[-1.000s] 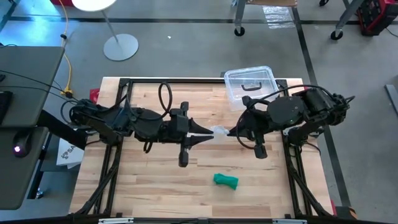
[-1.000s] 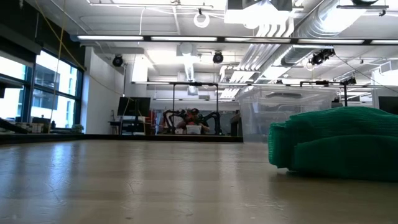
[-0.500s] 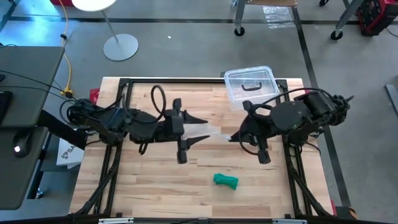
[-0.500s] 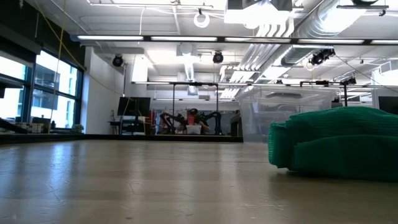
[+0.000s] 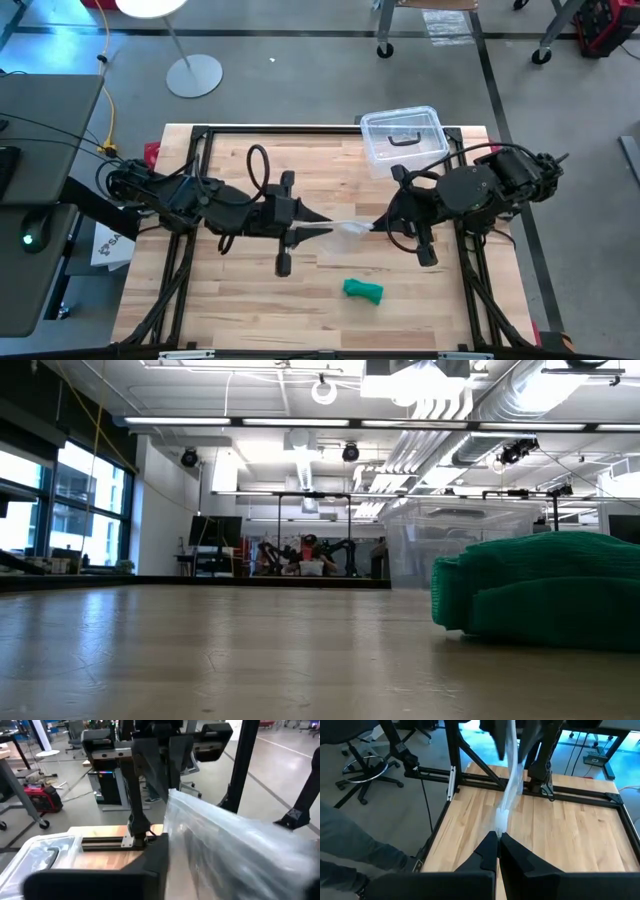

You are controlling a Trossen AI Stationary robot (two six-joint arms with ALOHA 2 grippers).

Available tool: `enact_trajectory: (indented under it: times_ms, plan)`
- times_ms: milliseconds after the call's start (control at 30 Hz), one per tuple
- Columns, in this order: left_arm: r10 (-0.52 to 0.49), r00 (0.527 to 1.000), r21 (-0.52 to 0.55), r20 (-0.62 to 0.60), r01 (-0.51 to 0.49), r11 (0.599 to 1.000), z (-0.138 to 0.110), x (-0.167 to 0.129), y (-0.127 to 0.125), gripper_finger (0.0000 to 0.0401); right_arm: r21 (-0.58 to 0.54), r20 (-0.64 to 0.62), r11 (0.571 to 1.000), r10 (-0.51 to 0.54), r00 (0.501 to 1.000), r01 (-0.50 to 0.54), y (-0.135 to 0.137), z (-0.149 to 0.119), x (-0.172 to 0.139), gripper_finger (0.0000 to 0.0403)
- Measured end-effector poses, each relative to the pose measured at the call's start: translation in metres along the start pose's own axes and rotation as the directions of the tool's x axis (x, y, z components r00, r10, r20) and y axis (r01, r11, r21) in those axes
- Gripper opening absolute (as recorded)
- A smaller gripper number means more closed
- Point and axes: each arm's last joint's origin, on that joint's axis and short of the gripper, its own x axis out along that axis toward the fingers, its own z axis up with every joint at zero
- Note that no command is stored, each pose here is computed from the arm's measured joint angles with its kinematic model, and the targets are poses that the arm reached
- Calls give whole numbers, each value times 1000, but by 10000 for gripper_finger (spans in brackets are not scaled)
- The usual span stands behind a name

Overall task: Roll bandage
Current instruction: Open the transparent zip bag

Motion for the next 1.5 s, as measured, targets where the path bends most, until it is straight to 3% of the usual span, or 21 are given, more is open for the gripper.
enact_trajectory:
  times_ms: [167, 333, 433, 533, 667, 767, 1033, 1300, 1500]
  plan:
    - [8, 1000, -16, 24, -8, 1000, 2, 0, 0, 5, 45, 1, 997, -63, 998, 63, -2, 0, 0, 3]
    - [29, 999, -18, 26, -29, 999, 3, 0, 1, 3, 102, 12, 982, -162, 987, 160, -3, 0, -1, 51]
    - [27, 999, -21, 31, -27, 999, 3, -1, 0, 1, 139, 13, 977, -165, 986, 161, 1, -1, -2, 99]
    - [23, 999, -24, 40, -22, 999, 5, -4, -1, 1, 108, -46, 979, -169, 985, 173, 13, -9, -3, 134]
    - [27, 998, -28, 52, -26, 999, 7, -9, -1, 1, 76, -144, 942, -313, 939, 325, 29, -34, 4, 144]
    - [18, 999, -25, 50, -17, 1000, 7, -10, -2, 1, 118, -94, 911, -386, 918, 395, 39, -46, 10, 142]
    - [-28, 998, -25, 48, 29, 999, 7, -10, -4, 0, 197, 142, 921, -365, 920, 335, 49, -30, 9, 140]
    - [-89, 995, -21, 43, 90, 996, 7, -10, -6, 0, 208, 230, 969, -179, 957, 131, 38, -3, -17, 140]
    - [-85, 996, -19, -23, 84, 996, 0, -9, -4, 0, 155, 229, 977, -182, 956, 149, 30, 4, 4, 140]
